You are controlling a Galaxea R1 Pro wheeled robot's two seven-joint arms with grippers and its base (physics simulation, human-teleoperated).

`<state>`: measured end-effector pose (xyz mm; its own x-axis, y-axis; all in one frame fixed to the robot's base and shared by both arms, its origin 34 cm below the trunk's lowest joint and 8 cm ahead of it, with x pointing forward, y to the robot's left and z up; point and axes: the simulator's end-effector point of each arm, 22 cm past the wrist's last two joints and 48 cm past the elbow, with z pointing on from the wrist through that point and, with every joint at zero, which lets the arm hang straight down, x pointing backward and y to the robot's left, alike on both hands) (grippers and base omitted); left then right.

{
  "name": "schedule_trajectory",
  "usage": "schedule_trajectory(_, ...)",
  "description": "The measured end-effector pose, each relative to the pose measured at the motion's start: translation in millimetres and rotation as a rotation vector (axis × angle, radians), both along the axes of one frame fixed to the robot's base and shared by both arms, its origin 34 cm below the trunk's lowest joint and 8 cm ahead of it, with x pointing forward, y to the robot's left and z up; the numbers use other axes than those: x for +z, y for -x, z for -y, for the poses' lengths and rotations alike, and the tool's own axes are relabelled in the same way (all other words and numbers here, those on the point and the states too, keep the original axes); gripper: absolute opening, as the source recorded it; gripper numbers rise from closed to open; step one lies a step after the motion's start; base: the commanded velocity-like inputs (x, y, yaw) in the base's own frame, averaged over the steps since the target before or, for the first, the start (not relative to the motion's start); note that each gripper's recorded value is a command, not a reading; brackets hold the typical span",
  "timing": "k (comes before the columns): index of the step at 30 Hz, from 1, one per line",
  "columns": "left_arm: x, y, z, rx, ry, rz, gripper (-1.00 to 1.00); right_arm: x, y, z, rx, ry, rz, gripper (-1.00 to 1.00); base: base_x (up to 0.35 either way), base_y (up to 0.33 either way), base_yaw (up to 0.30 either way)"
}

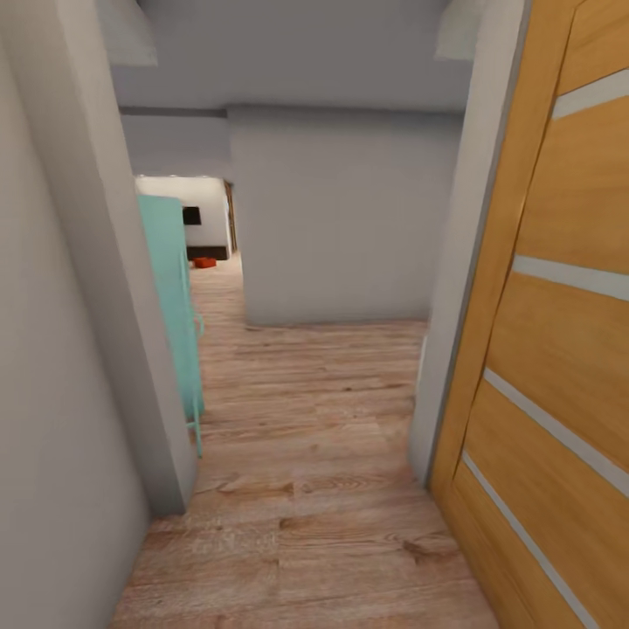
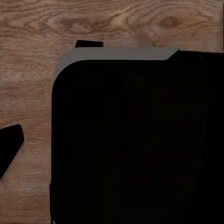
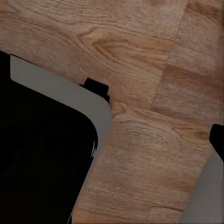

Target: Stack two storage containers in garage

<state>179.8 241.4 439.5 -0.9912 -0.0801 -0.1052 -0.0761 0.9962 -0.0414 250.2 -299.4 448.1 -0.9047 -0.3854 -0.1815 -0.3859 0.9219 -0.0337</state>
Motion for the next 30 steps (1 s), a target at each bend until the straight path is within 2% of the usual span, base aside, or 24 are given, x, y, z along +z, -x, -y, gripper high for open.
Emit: schedule_trajectory(30, 0.0, 0.1, -1.0, 0.003, -0.002, -0.001, 1.0, -0.1, 0.4, 0.2, -0.002, 0.0, -0.001, 1.0, 0.321, 0.0, 0.0)
